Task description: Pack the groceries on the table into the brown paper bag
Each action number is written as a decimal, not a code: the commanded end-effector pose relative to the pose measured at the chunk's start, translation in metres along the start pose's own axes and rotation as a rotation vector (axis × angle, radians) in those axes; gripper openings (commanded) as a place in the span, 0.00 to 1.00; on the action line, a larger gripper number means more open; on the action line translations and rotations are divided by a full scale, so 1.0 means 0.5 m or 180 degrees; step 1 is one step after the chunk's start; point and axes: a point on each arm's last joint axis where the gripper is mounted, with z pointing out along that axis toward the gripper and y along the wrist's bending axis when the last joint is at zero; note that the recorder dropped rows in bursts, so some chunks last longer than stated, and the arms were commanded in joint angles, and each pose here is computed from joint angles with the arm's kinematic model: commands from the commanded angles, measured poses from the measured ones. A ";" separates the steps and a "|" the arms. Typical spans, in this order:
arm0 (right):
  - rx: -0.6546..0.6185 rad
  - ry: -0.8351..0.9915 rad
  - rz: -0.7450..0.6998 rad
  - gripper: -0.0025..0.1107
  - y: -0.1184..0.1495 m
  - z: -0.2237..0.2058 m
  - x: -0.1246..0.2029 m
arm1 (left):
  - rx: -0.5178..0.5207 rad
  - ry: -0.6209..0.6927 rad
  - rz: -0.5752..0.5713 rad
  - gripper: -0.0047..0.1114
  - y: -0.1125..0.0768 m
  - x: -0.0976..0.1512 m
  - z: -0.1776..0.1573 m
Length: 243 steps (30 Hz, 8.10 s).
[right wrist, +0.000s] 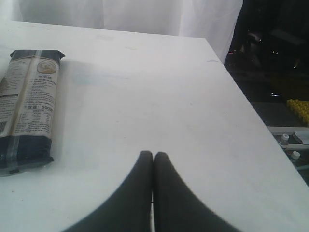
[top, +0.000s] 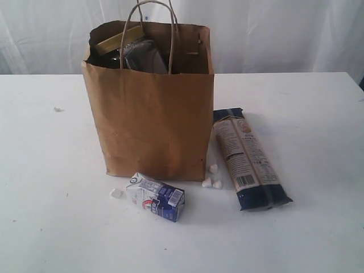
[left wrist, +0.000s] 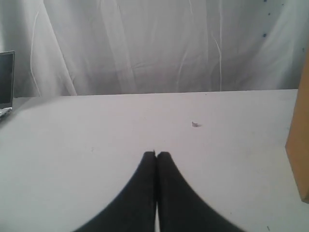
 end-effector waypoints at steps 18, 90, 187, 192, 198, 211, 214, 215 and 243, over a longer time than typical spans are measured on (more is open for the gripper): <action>0.0014 -0.0024 0.0083 0.02 -0.001 -0.001 -0.002 | 0.0189 0.0861 -0.0334 0.04 -0.023 0.130 0.034; -0.2108 -0.2777 0.4944 0.02 -0.030 -0.081 -0.148 | 0.0141 0.0808 -0.0076 0.04 -0.029 0.197 0.058; -0.2780 0.2467 -0.2351 0.55 0.616 0.328 -0.210 | 0.0141 0.0808 -0.0076 0.04 -0.029 0.197 0.058; -0.2781 0.2599 -0.2408 0.55 0.626 0.342 -0.177 | 0.0141 0.0808 -0.0076 0.04 -0.029 0.197 0.058; -0.2763 0.2565 -0.2447 0.52 0.637 0.359 -0.151 | 0.0141 0.0808 -0.0076 0.04 -0.029 0.197 0.058; -0.2718 0.2437 -0.2585 0.50 0.646 0.380 -0.127 | 0.0141 0.0808 -0.0076 0.04 -0.029 0.197 0.058; -0.2707 0.2536 -0.2624 0.50 0.645 0.381 -0.116 | 0.0141 0.0808 -0.0076 0.04 -0.029 0.197 0.058; -0.2705 0.2559 -0.2633 0.50 0.644 0.382 -0.114 | 0.0141 0.0808 -0.0076 0.04 -0.029 0.197 0.058; -0.2860 0.3487 -0.2694 0.12 0.622 0.341 -0.091 | 0.0141 0.0808 -0.0076 0.04 -0.029 0.197 0.058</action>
